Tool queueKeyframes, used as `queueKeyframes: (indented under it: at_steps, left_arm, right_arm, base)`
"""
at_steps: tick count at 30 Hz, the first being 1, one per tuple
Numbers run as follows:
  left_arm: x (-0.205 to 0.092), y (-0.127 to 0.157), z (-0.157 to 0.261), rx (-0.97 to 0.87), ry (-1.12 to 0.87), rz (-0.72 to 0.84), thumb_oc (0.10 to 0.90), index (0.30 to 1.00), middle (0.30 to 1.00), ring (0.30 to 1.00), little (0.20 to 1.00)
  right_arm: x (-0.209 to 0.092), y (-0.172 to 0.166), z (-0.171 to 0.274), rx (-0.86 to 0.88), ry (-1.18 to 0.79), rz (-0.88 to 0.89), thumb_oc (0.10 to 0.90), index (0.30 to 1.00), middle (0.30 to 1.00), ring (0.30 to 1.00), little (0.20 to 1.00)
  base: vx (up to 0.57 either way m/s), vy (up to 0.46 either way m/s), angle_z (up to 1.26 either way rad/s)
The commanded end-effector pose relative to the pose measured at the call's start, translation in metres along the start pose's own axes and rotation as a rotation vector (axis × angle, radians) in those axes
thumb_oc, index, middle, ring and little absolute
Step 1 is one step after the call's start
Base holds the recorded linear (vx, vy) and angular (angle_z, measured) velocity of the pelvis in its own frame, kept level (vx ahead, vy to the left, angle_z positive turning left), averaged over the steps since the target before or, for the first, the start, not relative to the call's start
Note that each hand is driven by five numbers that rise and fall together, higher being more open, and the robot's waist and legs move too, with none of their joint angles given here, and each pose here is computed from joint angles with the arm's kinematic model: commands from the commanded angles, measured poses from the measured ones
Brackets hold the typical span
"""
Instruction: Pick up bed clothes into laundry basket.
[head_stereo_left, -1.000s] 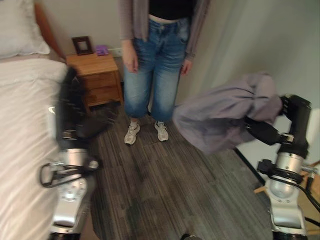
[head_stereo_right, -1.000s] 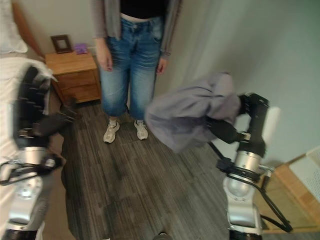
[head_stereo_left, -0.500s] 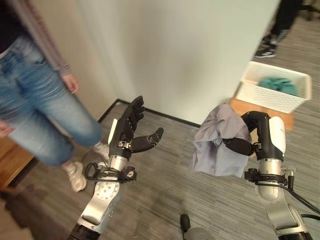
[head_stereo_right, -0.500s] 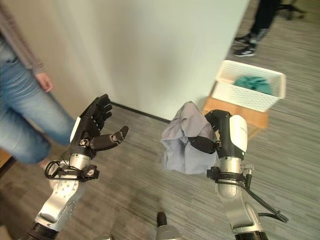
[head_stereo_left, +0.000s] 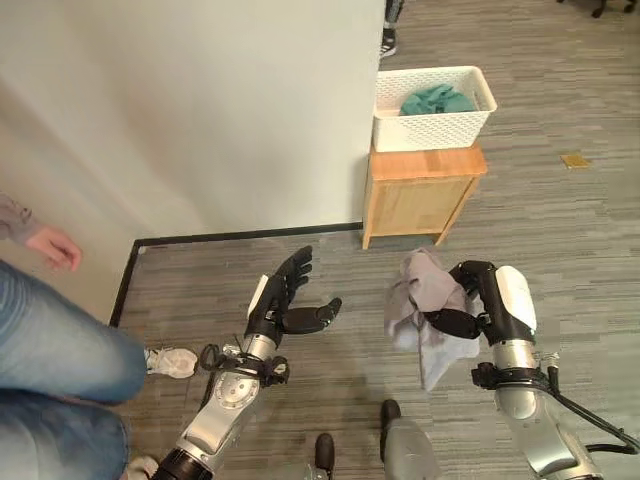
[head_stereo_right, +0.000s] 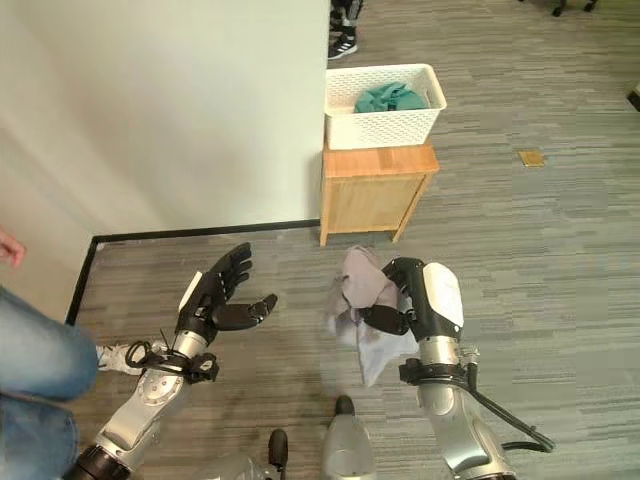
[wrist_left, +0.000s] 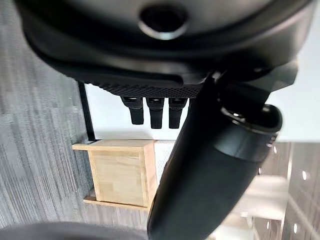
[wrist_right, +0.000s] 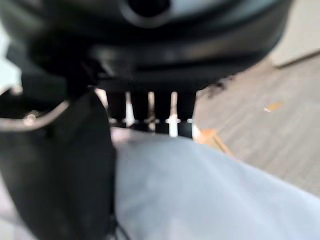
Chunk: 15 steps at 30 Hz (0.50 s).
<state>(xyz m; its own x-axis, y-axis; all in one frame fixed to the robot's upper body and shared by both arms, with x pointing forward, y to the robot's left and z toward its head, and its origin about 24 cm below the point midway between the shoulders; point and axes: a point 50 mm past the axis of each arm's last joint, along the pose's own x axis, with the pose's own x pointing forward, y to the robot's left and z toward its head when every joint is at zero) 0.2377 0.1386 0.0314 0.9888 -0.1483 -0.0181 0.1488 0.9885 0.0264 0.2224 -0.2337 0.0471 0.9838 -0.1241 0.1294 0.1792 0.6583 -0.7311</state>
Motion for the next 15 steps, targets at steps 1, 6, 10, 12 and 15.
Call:
queueKeyframes:
  at_steps: [1,6,10,12,15]
  left_arm:
    - [0.005,0.005,0.054,-0.044,-0.285,0.014,0.8,0.9,0.9,0.9,0.9]
    - [0.004,0.021,0.055,-0.055,-0.279,0.062,0.8,0.9,0.9,0.9,0.9]
    - [0.003,0.021,0.058,-0.057,-0.301,0.069,0.8,0.9,0.9,0.9,0.9]
    - [0.005,0.019,0.058,-0.084,-0.301,0.082,0.8,0.9,0.9,0.9,0.9]
    - [0.008,0.016,0.059,-0.123,-0.293,0.079,0.8,0.9,0.9,0.9,0.9]
  right_arm:
    - [0.02,-0.033,0.033,0.111,-0.166,-0.159,0.4,0.3,0.3,0.3,0.3]
    - [0.024,-0.022,0.034,0.247,-0.127,-0.129,0.4,0.3,0.3,0.3,0.3]
    - [0.022,-0.018,0.036,0.3,-0.125,-0.111,0.4,0.3,0.3,0.3,0.3]
    - [0.022,-0.014,0.035,0.332,-0.121,-0.1,0.4,0.3,0.3,0.3,0.3]
    - [0.029,-0.015,0.045,0.325,-0.168,-0.091,0.4,0.3,0.3,0.3,0.3]
  base:
    - [0.37,-0.129,-0.06]
    - [0.33,-0.207,0.17]
    - [0.41,-0.208,0.23]
    - [0.36,-0.265,0.22]
    - [0.28,-0.375,-0.02]
